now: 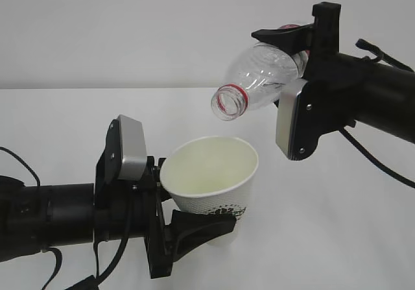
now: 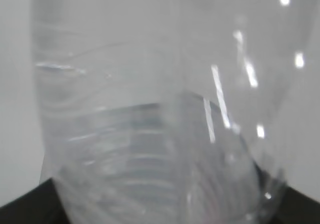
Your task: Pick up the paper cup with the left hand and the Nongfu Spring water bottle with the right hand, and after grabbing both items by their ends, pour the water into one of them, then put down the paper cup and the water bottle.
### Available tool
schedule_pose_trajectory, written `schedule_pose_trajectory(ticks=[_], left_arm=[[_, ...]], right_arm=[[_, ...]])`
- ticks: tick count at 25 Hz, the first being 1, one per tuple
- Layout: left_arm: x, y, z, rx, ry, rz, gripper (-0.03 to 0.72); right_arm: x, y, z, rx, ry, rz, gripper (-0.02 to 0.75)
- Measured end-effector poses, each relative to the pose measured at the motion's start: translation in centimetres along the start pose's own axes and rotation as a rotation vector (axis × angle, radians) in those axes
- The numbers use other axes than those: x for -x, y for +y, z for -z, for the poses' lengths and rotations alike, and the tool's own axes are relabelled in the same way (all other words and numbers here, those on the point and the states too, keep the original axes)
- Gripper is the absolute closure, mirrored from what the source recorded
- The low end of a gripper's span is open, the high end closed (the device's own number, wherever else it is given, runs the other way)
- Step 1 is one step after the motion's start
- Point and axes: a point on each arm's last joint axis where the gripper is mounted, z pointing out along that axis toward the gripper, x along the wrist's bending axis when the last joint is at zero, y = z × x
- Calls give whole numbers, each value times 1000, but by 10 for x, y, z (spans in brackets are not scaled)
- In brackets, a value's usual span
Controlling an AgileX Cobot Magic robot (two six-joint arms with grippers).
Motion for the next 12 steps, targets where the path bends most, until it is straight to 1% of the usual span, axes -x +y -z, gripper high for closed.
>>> schedule_pose_trajectory(ticks=[6, 12], left_arm=[[0, 0, 0, 0, 0, 0, 175], [0, 0, 0, 0, 0, 0, 175]], right_arm=[[6, -1, -3, 0, -21, 10, 262], [7, -1, -3, 0, -22, 10, 262]])
